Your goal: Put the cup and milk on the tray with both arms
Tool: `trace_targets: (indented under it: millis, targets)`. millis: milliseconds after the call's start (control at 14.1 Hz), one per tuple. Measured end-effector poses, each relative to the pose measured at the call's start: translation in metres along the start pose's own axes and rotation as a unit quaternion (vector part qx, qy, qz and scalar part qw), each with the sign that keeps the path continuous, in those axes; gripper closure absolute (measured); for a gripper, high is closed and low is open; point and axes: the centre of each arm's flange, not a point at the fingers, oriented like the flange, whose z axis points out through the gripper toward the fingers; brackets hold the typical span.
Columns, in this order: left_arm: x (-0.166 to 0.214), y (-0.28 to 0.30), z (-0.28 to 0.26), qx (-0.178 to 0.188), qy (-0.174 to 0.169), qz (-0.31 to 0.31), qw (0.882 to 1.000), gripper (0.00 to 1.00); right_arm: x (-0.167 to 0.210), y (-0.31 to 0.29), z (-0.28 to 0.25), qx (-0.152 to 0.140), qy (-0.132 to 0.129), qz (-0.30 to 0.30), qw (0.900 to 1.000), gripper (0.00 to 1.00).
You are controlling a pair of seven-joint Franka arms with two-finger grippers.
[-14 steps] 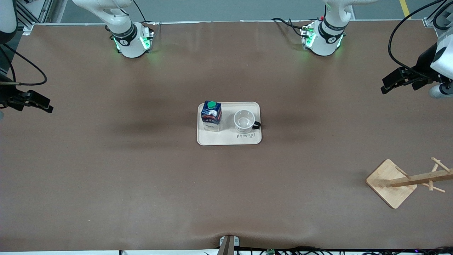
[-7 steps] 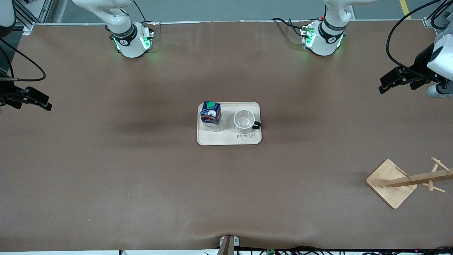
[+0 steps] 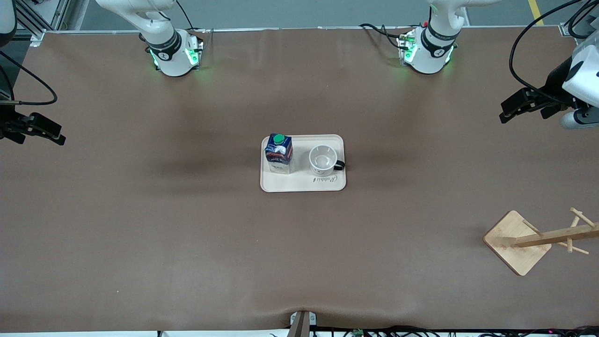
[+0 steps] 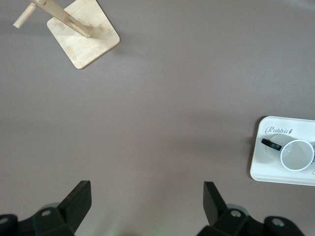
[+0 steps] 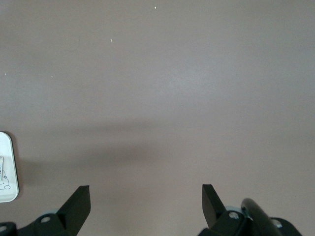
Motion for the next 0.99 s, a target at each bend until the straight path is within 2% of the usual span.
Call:
trace_targets:
  millis: [992]
  targets:
    - [0.0077,0.0006,-0.0015,-0.001,0.000,0.000,1.000,0.00,-0.0013,0.0000,0.0010,0.000,-0.006,0.000,1.000,0.00]
